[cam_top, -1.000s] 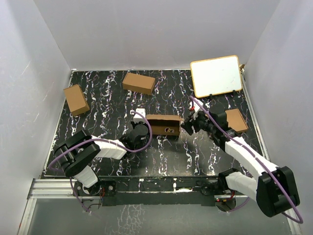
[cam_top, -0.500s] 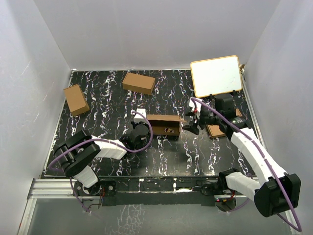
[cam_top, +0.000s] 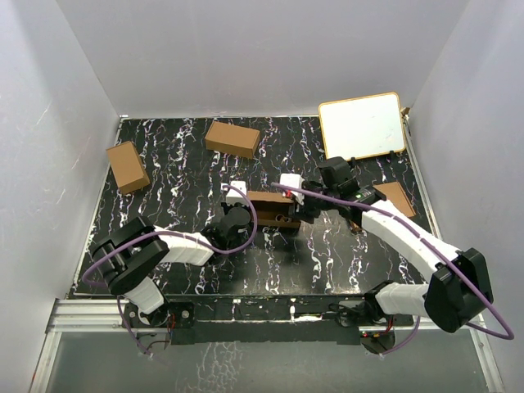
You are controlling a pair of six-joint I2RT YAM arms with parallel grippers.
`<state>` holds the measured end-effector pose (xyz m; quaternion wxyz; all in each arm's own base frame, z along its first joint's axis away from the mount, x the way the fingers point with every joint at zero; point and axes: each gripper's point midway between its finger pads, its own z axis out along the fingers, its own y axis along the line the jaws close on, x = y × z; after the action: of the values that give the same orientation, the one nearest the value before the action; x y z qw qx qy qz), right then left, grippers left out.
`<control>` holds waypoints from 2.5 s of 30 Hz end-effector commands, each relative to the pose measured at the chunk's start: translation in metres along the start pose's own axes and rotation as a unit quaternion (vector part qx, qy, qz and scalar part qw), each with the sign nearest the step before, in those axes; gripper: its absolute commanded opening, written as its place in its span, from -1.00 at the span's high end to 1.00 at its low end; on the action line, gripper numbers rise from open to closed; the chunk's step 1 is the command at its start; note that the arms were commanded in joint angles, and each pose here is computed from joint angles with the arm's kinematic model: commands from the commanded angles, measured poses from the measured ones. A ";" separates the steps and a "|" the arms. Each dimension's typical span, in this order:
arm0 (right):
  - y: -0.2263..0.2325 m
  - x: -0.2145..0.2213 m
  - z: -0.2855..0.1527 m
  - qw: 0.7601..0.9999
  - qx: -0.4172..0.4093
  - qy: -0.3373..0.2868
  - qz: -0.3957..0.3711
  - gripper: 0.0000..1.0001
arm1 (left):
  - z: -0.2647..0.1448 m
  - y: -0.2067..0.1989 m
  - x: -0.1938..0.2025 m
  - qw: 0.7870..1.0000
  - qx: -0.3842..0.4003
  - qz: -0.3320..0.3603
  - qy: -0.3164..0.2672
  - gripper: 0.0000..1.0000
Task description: Fold the paper box
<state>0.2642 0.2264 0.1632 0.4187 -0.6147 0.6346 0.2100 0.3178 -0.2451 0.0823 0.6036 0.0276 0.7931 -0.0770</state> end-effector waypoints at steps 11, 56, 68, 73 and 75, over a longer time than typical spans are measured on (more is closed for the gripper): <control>-0.032 -0.013 0.000 0.987 0.094 0.016 -0.128 0.63 | 0.000 -0.009 -0.003 1.000 0.007 0.001 0.005 0.90; 0.008 0.007 0.009 0.995 0.033 -0.001 -0.098 0.74 | -0.049 -0.038 -0.099 0.938 0.293 -0.071 0.172 -0.05; 0.014 0.005 0.009 0.996 0.019 -0.008 -0.092 0.44 | -0.037 -0.060 -0.038 0.887 0.346 -0.070 0.297 0.06; 0.015 -0.003 0.004 0.996 0.011 -0.020 -0.084 0.16 | -0.034 -0.058 -0.028 0.884 0.339 -0.067 0.313 0.07; 0.016 -0.015 -0.003 0.996 0.000 -0.037 -0.075 0.02 | -0.033 -0.056 -0.026 0.886 0.334 -0.065 0.316 0.07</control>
<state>0.2524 0.2261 0.1436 0.4369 -0.6578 0.5918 0.1616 0.2874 -0.2925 0.1169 0.2803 0.1884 0.8699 -0.3594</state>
